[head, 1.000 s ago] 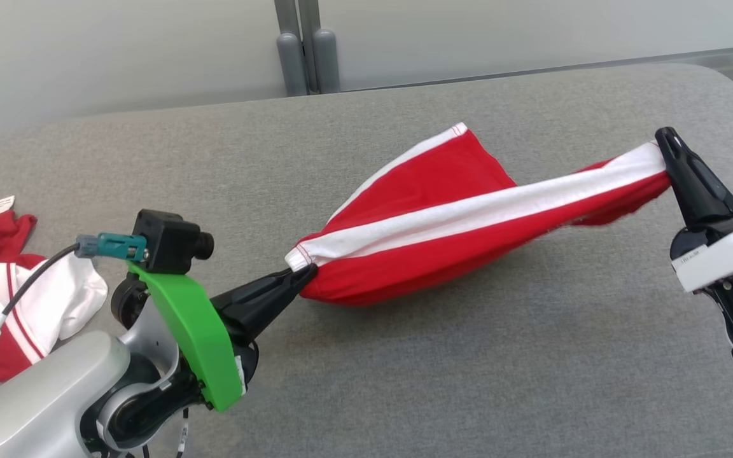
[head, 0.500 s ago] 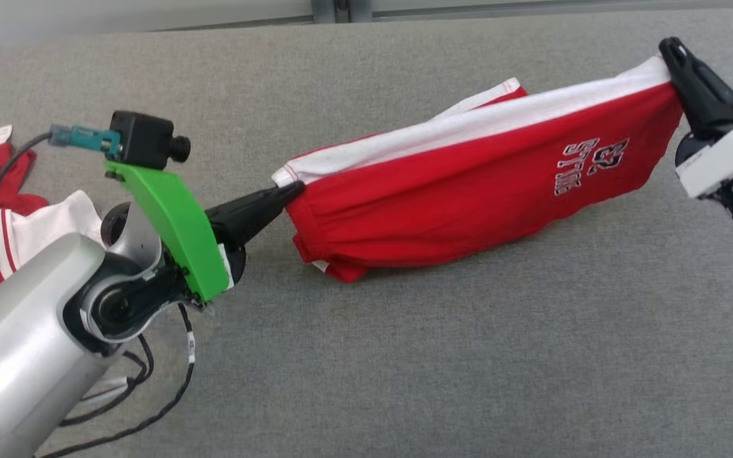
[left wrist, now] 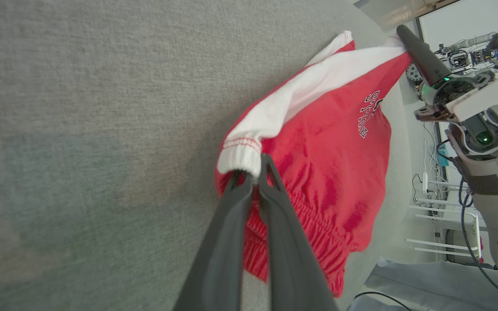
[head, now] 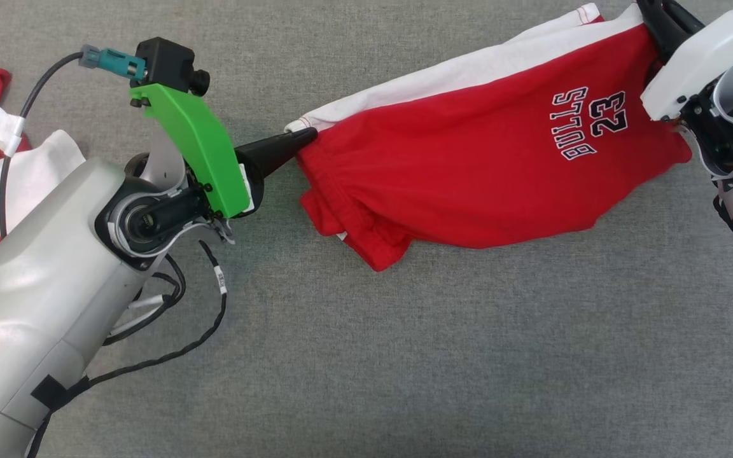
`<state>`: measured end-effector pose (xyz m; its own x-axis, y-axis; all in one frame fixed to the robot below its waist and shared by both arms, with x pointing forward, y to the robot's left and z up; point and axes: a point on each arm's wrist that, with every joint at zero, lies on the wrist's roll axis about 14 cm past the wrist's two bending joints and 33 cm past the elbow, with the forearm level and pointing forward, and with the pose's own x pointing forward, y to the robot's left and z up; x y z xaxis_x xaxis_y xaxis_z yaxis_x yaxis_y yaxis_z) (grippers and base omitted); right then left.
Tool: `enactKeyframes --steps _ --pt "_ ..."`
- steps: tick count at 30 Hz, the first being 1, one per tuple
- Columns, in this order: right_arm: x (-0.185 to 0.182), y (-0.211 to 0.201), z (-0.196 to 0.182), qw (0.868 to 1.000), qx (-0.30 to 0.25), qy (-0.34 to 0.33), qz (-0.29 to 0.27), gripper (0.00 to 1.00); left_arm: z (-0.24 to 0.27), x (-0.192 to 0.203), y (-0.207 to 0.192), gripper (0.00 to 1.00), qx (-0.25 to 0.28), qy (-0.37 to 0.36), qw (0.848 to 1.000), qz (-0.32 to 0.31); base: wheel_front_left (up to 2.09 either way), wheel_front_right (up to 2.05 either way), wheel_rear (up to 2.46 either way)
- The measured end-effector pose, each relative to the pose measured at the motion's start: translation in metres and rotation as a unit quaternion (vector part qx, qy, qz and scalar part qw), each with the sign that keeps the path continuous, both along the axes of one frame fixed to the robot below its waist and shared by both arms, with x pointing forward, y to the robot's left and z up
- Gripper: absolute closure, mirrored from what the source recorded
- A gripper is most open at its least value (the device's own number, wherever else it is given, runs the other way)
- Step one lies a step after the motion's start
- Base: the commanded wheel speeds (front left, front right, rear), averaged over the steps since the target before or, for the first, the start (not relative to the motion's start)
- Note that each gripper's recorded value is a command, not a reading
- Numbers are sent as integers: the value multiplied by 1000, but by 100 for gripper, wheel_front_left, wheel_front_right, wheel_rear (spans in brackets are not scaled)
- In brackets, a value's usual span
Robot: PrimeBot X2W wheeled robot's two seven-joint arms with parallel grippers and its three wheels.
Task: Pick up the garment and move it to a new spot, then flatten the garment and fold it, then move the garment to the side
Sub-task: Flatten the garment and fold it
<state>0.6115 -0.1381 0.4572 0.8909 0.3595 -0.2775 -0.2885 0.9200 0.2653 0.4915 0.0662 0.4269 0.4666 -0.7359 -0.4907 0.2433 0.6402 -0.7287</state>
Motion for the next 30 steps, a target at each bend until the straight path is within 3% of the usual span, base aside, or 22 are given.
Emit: enactKeyframes --steps 6,7,8,9,10,11,18,23,30 --pt "14 11 -15 1000 -4 2 2 100 -27 3 7 100 11 40 999 9 0 0 0" --pt "15 12 -16 1000 -4 1 2 100 -29 2 6 91 10 47 999 7 0 0 0" --pt "16 13 -18 1000 -5 1 2 100 -32 1 6 71 10 52 999 6 0 0 0" --pt "16 13 -18 1000 -3 1 1 65 -33 1 5 2 11 54 998 5 0 0 0" --pt "16 13 -20 1000 -2 2 -2 13 -32 1 5 0 10 53 999 5 0 0 0" --pt "15 13 -20 1000 -2 1 -3 0 -31 1 4 0 9 52 999 5 0 0 0" --pt "7 18 14 998 29 -57 -12 0 8 5 13 0 10 -3 1000 10 0 0 0" --pt "-11 17 49 992 56 -115 -19 0 50 11 38 0 31 -99 994 40 0 0 0" --pt "-46 -6 69 987 71 -139 -47 0 94 5 80 0 89 -260 951 141 0 0 0"
